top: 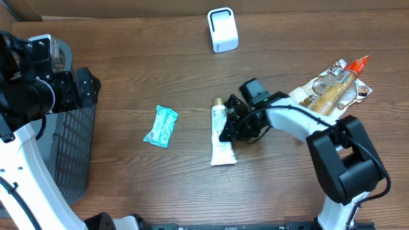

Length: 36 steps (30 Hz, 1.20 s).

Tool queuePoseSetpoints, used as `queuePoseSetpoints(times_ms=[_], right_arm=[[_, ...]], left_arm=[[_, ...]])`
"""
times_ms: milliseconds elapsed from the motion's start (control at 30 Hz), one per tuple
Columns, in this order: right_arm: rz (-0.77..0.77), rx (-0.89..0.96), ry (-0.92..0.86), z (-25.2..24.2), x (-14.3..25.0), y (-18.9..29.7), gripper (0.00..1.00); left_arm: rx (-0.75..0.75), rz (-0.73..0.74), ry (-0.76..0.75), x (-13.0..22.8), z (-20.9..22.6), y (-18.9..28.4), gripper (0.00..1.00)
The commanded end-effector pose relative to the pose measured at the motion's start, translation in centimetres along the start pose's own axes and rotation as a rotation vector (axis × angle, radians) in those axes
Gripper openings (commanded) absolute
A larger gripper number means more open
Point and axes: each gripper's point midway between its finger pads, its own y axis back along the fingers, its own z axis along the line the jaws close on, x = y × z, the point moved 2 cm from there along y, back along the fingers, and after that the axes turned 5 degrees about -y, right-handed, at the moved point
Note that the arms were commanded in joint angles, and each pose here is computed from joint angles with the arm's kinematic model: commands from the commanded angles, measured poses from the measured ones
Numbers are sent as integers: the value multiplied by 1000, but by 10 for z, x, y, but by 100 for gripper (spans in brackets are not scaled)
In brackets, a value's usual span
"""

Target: Scan the item barcode

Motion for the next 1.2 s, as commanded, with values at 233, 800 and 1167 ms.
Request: queuePoseSetpoints(times_ms=[233, 800, 1167], right_arm=[[-49, -18, 165, -7, -15, 11, 22], [-111, 45, -89, -32, -12, -4, 13], [-79, -215, 13, 9, -12, 24, 4]], left_arm=[[5, -1, -26, -2, 0, -2, 99], [5, -1, -26, -2, 0, -2, 100], [4, -1, -26, -2, 0, -2, 100]])
